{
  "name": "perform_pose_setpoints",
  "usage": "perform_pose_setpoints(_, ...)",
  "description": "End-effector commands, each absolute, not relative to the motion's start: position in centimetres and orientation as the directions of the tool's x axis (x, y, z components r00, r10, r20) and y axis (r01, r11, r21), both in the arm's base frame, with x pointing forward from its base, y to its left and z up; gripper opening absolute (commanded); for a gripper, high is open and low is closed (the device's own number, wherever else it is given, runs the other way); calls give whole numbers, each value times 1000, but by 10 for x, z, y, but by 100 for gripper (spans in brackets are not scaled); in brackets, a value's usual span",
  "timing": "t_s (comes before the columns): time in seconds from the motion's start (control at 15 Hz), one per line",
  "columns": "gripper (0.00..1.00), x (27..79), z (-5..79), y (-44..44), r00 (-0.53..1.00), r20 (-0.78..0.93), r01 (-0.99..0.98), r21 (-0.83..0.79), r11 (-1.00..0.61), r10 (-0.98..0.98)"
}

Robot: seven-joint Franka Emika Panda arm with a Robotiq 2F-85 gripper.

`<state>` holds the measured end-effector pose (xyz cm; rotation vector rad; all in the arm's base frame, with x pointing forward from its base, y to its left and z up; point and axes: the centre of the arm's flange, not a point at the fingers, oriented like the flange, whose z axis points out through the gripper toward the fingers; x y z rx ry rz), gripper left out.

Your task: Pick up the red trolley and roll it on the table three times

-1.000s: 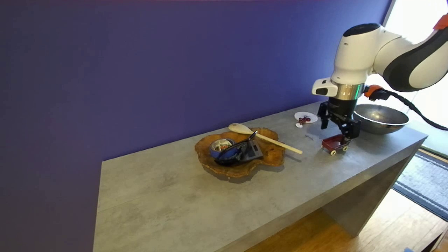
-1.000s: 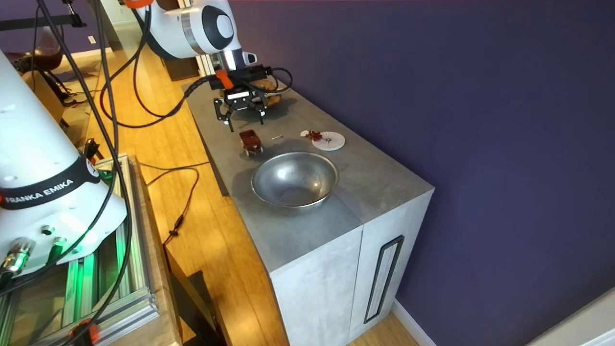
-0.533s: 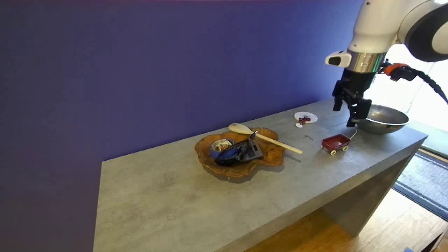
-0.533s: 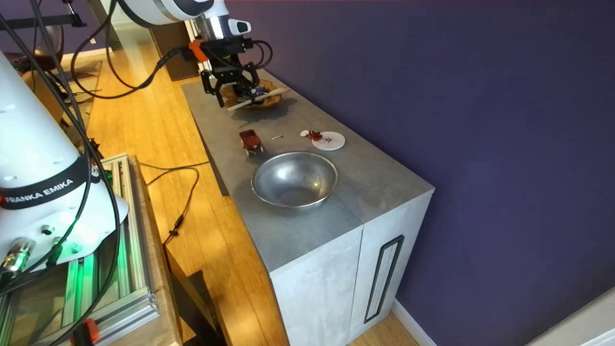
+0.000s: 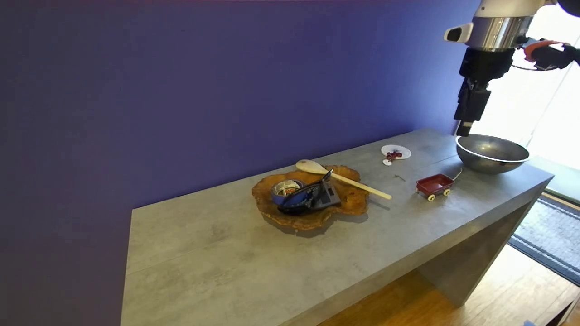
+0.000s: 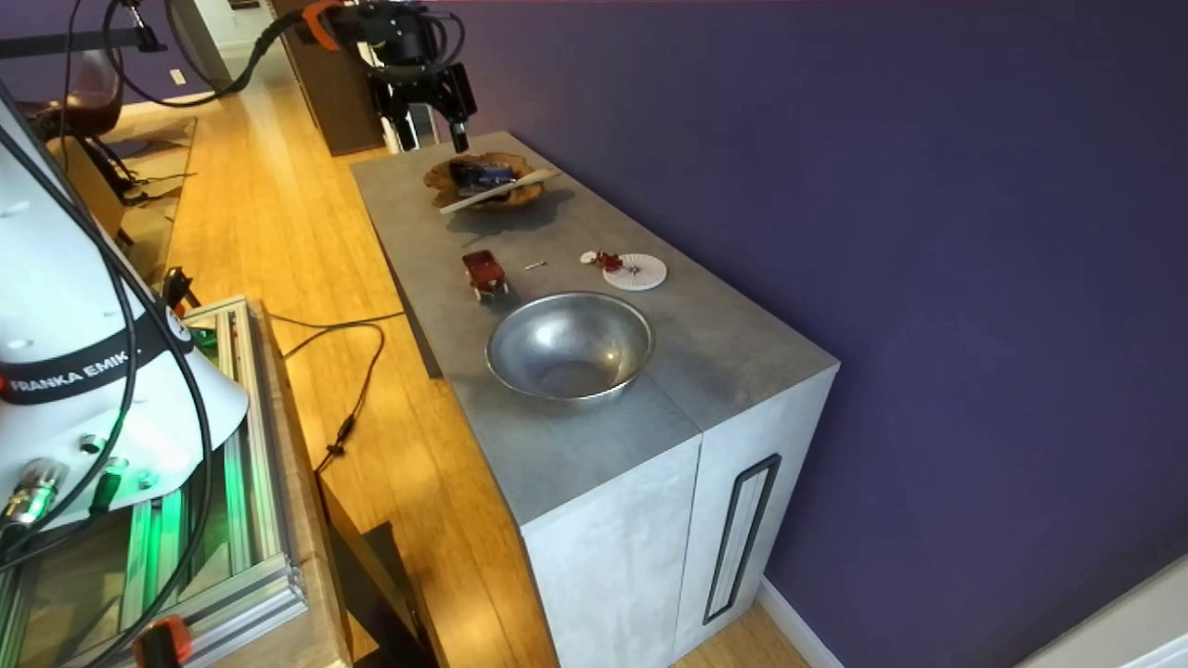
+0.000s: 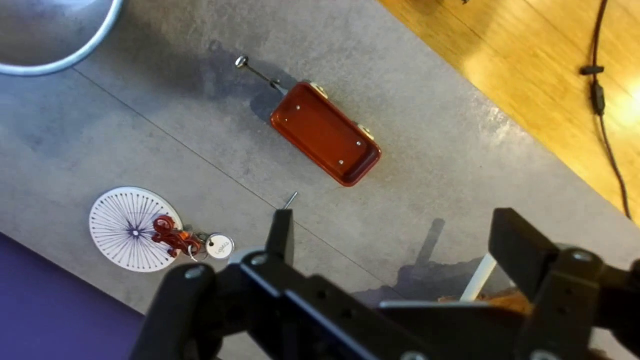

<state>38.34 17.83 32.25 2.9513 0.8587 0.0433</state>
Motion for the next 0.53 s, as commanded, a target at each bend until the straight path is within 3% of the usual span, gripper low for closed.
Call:
perform_pose_setpoints(0.0,100,364,346,184,932,44,357,71,-931,361)
perform_pose_setpoints(0.13,100,361,354,188,963,68,256,69,-964,261)
perform_pose_setpoints(0.2,100,377,344,184,934,53,348,74,-935,352)
perform_pose_setpoints(0.47,100,376,343,186,936,52,343,76,-936,347)
